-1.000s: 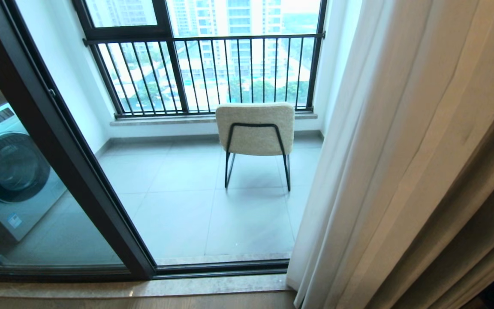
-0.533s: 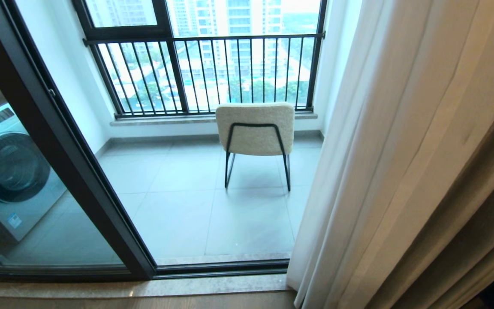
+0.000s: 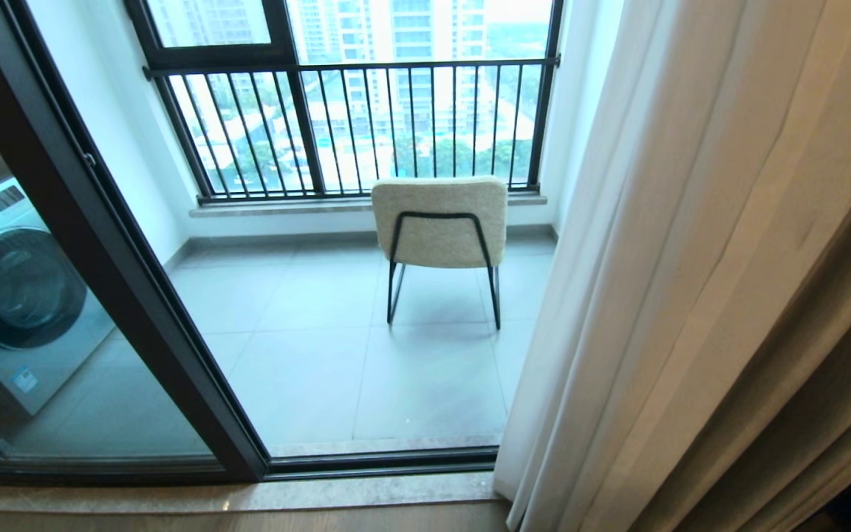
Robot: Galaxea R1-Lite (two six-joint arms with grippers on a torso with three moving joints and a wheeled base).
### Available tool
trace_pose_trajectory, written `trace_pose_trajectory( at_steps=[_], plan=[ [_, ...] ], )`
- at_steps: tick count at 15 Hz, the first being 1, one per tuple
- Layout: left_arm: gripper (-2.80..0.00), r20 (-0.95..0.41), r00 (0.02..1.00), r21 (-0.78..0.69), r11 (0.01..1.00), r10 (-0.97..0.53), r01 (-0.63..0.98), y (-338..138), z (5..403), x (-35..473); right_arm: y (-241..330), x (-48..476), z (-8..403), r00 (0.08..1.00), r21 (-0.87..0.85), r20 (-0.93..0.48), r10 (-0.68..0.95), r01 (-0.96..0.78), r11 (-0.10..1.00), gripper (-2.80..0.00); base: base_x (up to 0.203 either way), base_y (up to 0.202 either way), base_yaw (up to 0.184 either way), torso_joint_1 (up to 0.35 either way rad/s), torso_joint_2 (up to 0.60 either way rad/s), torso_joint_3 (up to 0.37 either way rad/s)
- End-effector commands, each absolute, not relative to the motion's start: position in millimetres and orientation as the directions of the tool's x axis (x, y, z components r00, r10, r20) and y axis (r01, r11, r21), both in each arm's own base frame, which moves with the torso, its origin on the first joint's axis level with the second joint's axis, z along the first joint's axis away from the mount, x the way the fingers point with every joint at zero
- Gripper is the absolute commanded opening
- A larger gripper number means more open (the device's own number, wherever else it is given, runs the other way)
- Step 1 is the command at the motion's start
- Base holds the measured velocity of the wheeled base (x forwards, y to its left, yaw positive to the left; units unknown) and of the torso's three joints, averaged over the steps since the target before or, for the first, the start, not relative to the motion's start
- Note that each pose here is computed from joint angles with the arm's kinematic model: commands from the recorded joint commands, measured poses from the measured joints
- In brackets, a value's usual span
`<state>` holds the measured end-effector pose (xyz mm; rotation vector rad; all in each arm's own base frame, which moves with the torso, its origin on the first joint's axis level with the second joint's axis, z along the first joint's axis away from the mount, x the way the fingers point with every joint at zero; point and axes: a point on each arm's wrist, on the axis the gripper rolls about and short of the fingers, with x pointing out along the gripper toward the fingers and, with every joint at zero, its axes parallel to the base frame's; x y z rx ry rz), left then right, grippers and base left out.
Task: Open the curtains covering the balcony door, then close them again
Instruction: Close the inner curtains on both sides
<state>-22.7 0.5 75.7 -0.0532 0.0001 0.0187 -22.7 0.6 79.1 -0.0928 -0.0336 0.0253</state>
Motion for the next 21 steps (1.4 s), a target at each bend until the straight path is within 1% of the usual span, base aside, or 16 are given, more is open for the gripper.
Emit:
trace_pose_trajectory(
  at_steps=[1, 5, 9, 12, 16, 19, 21],
  plan=[
    [-2.8, 0.002, 1.0, -0.054, 0.998, 0.018, -0.018, 1, 76, -23, 1, -23, 79, 0.999, -0.094, 0.036, 0.028, -0.024, 0.995, -2.8, 0.0, 0.0, 0.0, 0.0, 0.0, 0.0],
    [-2.8, 0.0, 1.0, -0.054, 0.998, 0.018, -0.018, 1, 76, -23, 1, -23, 79, 0.999, -0.077, 0.032, 0.026, -0.024, 0.997, -2.8, 0.0, 0.0, 0.0, 0.0, 0.0, 0.0],
    [-2.8, 0.0, 1.0, -0.054, 0.998, 0.018, -0.018, 0, 76, -23, 1, -23, 79, 0.999, -0.097, 0.038, 0.025, -0.021, 0.995, -2.8, 0.0, 0.0, 0.0, 0.0, 0.0, 0.0],
    [-2.8, 0.0, 1.0, -0.054, 0.998, 0.018, -0.018, 1, 76, -23, 1, -24, 85, 0.996, -0.122, 0.083, 0.029, -0.019, 0.992, -2.8, 0.0, 0.0, 0.0, 0.0, 0.0, 0.0],
    [-2.8, 0.0, 1.0, -0.054, 0.998, 0.017, -0.017, 1, 76, -23, 1, -36, 121, 0.982, -0.132, 0.181, 0.061, -0.037, 0.991, -2.8, 0.0, 0.0, 0.0, 0.0, 0.0, 0.0],
    [-2.8, 0.0, 1.0, -0.054, 0.998, 0.02, -0.02, 1, 76, -23, 2, -31, 157, 0.978, -0.14, 0.177, 0.11, -0.086, 0.986, -2.8, 0.0, 0.0, 0.0, 0.0, 0.0, 0.0],
    [-2.8, 0.0, 1.0, -0.054, 0.998, 0.02, -0.02, 1, 76, -23, 2, -17, 189, 0.973, -0.142, 0.179, 0.142, -0.118, 0.983, -2.8, 0.0, 0.0, 0.0, 0.0, 0.0, 0.0]
  ],
)
